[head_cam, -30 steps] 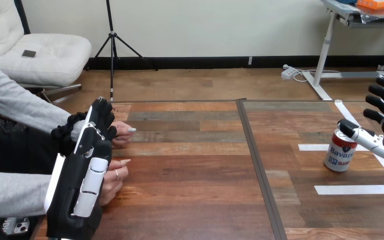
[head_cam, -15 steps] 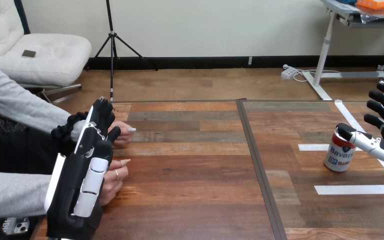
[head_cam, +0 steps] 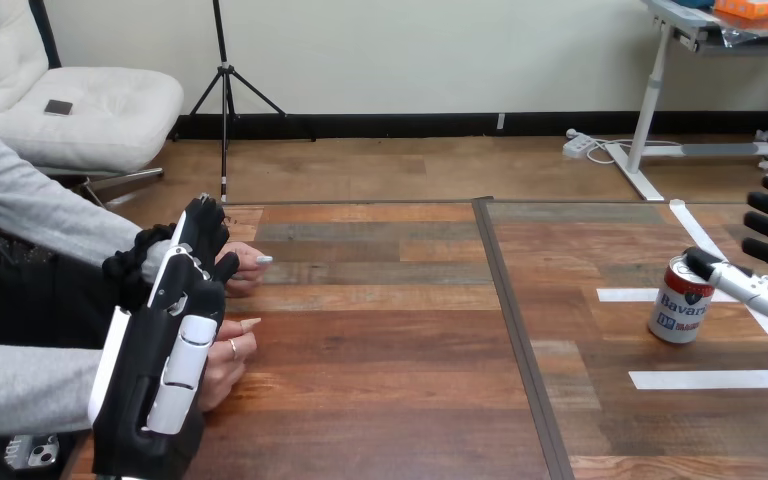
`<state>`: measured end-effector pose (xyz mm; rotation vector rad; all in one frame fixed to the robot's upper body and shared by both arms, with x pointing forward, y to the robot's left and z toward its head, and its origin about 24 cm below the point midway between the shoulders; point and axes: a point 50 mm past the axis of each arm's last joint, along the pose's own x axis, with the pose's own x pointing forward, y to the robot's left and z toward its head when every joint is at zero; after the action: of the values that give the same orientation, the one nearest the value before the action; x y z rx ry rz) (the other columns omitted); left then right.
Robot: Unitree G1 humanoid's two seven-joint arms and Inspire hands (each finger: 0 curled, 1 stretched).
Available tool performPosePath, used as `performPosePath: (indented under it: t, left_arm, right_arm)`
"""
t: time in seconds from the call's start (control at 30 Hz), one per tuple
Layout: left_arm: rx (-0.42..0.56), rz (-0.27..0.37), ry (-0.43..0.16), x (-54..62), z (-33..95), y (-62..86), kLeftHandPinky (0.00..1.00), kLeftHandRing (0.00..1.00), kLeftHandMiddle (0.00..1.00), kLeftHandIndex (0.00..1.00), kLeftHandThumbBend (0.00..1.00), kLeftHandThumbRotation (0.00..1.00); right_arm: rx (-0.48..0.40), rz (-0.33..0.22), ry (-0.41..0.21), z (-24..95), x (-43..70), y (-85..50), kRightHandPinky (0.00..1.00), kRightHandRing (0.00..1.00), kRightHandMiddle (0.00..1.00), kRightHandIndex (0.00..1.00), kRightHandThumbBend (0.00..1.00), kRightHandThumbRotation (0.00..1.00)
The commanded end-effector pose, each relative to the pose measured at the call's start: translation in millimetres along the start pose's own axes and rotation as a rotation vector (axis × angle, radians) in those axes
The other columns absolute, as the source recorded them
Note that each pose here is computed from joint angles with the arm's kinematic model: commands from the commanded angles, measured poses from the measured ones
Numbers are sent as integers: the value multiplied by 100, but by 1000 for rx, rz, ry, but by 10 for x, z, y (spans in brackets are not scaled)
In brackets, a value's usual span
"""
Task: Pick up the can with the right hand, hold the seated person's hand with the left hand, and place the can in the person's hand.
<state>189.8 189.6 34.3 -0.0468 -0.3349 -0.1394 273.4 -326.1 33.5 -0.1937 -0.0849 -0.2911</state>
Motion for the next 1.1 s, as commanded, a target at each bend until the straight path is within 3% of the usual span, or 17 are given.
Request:
performPosePath:
  t: [0.0,1.07]
  left_arm:
    - [15,-24,-84,151,107,0,97,100,100,98,65,84]
    - [11,-34,-85,140,105,14,97,100,100,98,66,84]
  right_arm:
    - [16,-18,-71,248,233,-40,81,86,86,88,100,15]
    - [-17,-32,106,59,272,5,81,86,85,87,100,20]
